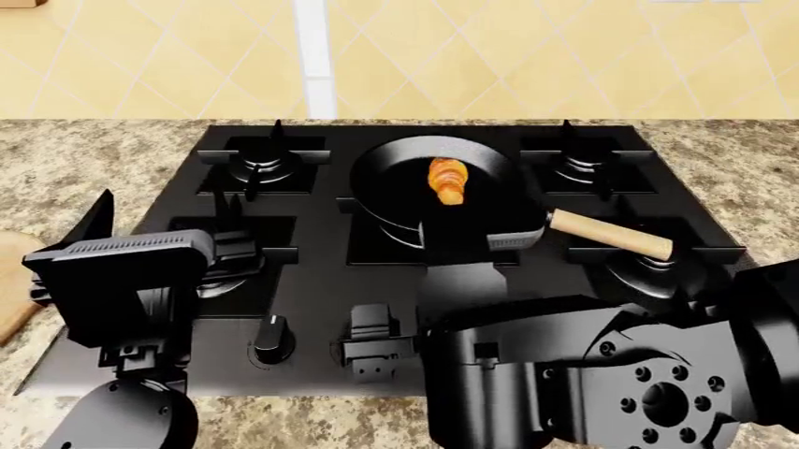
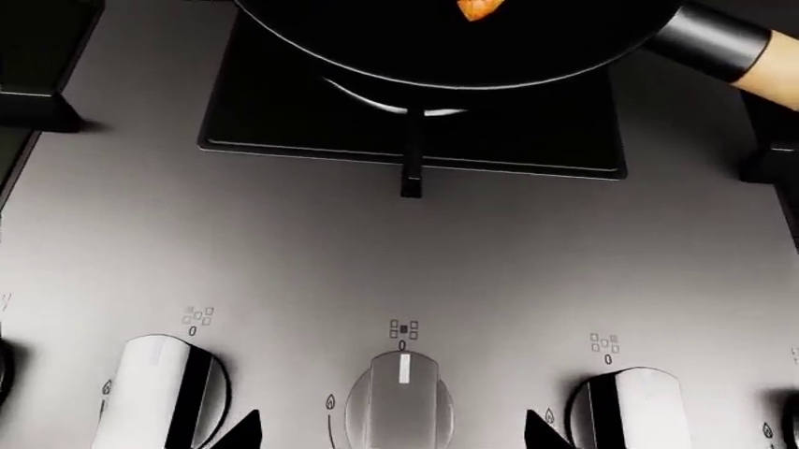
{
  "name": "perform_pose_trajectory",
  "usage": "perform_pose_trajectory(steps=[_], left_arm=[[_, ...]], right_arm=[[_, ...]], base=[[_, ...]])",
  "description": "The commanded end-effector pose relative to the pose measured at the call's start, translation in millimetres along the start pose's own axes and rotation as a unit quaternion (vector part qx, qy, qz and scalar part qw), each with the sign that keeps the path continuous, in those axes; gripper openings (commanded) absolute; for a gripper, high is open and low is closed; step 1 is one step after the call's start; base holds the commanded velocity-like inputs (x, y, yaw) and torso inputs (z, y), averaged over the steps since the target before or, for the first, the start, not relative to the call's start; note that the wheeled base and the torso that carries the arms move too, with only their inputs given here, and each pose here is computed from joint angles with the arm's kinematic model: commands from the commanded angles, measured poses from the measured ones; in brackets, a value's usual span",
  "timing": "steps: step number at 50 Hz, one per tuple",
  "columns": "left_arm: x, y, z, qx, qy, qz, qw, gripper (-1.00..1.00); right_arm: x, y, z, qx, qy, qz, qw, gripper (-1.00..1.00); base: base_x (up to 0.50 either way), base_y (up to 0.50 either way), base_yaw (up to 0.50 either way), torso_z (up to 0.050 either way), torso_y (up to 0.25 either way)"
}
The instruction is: Pick the croissant and place it on the pan. Then turn on the stove to warm the croissant.
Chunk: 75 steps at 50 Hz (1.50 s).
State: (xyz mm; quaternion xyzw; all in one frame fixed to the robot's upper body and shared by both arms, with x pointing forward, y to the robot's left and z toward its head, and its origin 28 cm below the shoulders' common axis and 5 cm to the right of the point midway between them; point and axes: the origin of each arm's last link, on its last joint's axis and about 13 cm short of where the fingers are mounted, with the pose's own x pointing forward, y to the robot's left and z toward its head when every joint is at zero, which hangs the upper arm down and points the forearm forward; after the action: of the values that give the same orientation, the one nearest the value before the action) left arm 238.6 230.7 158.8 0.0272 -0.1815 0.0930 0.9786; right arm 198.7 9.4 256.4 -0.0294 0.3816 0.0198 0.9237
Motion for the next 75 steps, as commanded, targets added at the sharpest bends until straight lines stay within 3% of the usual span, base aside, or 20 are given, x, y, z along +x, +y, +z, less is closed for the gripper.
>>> perform_pose_trajectory(steps=[1,45,46,75], left_arm=[[-1,-1.3,-3,0.001,0.003,-0.003,1.000,1.00],[-5,-0.4,-7,-0.002,0.009,-0.001,1.000,1.00],[-4,-0.2,-7,-0.002,0.008,-0.001,1.000,1.00],[-4,-0.7,-8,-0.002,0.010,-0.002,1.000,1.00]], right_arm=[[4,-5.3,0,0.021,0.003,-0.012,1.000,1.00],[17,1.6,-10,-0.005,0.023,-0.008,1.000,1.00],[17,1.7,-11,-0.005,0.023,-0.008,1.000,-1.00],[16,0.9,-10,-0.029,-0.010,-0.012,0.999,-1.00]], base=[[0.00,0.00,0.00,0.000,0.000],[0.00,0.00,0.00,0.000,0.000],[0.00,0.00,0.00,0.000,0.000],[0.00,0.00,0.00,0.000,0.000]])
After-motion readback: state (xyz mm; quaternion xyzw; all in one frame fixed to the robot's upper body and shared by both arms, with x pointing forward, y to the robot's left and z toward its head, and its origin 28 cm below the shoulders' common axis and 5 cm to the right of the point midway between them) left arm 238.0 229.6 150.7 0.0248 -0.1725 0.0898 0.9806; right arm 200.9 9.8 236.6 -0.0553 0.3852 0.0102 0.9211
